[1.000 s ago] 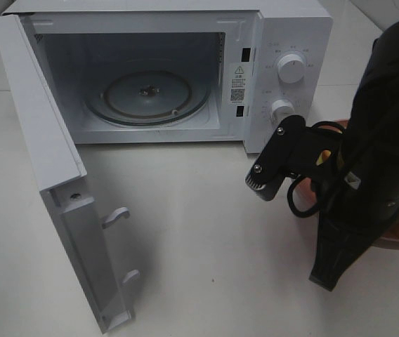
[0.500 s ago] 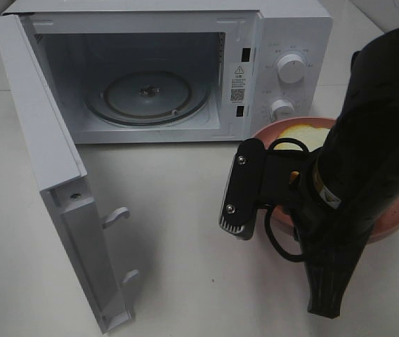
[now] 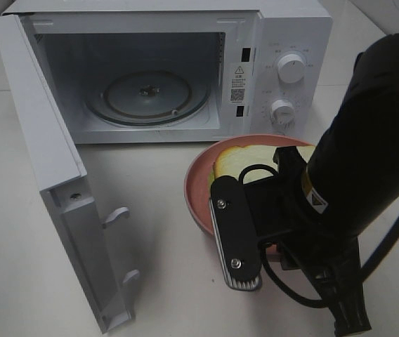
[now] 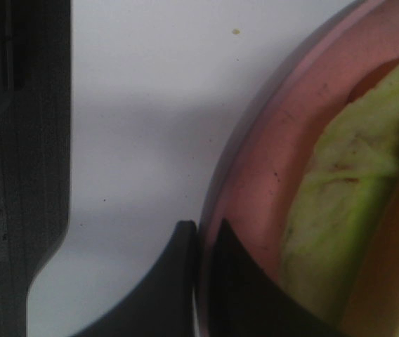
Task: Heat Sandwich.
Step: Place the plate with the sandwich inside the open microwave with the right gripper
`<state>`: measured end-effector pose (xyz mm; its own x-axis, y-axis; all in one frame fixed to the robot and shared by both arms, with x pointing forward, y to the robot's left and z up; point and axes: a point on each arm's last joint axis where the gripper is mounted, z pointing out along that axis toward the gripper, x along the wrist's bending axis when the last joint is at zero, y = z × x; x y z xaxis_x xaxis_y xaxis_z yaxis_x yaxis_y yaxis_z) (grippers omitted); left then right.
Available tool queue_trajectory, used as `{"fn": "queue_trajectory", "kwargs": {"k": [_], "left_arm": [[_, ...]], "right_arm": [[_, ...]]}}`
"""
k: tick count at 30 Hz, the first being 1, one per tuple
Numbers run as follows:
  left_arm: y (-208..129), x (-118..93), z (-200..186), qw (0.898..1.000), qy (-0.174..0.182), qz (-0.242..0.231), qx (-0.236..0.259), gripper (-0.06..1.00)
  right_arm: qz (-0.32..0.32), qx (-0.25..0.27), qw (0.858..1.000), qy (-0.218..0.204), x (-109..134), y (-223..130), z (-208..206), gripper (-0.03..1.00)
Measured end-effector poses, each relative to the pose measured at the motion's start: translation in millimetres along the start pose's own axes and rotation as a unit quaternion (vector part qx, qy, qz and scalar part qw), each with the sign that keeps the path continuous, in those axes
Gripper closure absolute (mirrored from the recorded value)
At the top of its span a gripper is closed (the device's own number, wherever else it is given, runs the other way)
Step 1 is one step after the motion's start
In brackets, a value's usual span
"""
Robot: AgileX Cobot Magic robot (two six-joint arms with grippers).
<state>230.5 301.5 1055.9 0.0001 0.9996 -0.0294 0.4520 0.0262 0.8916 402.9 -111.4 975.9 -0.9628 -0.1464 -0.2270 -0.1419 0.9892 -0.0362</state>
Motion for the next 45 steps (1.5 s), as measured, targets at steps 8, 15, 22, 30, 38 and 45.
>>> {"fn": "queue_trajectory", "kwargs": {"k": [8,15,22,30,38,45], "left_arm": [[0,0,0,1.0,0.0,0.0,0.0,-0.03],[0,0,0,1.0,0.0,0.0,0.0,-0.03],[0,0,0,1.0,0.0,0.0,0.0,-0.03],[0,0,0,1.0,0.0,0.0,0.0,-0.03],[0,0,0,1.0,0.0,0.0,0.0,-0.03],[0,0,0,1.0,0.0,0.0,0.0,-0.03]], "right_arm": [[-0.01,-0.011,1.0,-0.007,-1,2,0,0.94],[-0.086,-0.023,0.996,-0.013,-3,4,0,0.94],[-0.131,-0.045,0.99,-0.024,-15,-5,3,0.94],[-0.196,-0.076,0.977,-0.041,-25,-10,4,0.94],[-0.218,-0.075,0.972,-0.046,-35,-24,7,0.94],[-0.216,-0.081,0.972,-0.053,-37,-23,7,0.94]]}}
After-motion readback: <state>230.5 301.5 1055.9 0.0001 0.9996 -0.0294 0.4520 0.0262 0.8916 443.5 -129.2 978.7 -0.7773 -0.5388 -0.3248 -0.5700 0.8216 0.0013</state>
